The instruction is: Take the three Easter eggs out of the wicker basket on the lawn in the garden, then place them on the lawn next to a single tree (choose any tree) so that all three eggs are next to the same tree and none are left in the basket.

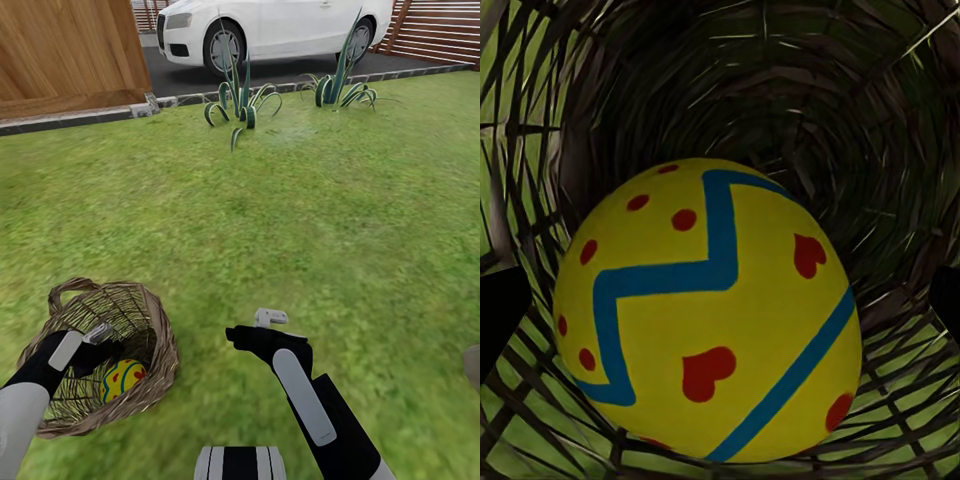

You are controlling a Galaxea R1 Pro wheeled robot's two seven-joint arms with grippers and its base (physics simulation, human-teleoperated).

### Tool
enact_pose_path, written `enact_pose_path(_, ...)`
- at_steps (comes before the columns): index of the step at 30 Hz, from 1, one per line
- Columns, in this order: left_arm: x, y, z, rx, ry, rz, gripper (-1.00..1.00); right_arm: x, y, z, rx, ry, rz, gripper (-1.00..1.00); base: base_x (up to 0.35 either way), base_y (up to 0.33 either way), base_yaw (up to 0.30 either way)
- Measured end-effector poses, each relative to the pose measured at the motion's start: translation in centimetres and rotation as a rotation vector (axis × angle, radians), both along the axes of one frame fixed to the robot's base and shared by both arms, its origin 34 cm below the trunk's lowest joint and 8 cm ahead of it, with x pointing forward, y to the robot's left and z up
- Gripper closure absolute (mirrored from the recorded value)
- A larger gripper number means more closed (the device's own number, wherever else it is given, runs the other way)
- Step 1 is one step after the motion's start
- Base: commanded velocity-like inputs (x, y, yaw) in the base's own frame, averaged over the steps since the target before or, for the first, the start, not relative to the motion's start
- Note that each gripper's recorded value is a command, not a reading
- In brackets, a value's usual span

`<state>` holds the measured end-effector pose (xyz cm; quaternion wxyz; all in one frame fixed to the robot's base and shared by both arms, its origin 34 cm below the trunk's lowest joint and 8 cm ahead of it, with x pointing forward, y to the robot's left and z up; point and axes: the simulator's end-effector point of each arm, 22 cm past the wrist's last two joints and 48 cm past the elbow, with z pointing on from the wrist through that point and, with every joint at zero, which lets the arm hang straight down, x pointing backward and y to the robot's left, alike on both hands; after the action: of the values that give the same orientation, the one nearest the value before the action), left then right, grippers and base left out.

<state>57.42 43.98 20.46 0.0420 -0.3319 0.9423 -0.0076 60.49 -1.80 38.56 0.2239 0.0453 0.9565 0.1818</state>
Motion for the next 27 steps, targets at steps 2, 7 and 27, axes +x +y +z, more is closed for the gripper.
enact_pose_path(2, 0.0, 0.0, 0.0, -0.001, 0.001, 0.001, -1.0, 0.0, 0.0, 0.0, 0.0, 0.0, 0.0, -1.0, 0.0, 0.0, 0.0)
enact_pose_path(7, 0.0, 0.0, 0.0, -0.001, 0.0, 0.001, -1.0, 0.0, 0.0, 0.0, 0.0, 0.0, 0.0, -1.0, 0.0, 0.0, 0.0)
enact_pose_path(27, -1.0, 2.8, 0.6, 0.02, 0.022, 0.14, -1.0, 0.0, 0.1, 0.1, 0.002, -0.001, 0.001, -1.0, 0.0, 0.0, 0.0)
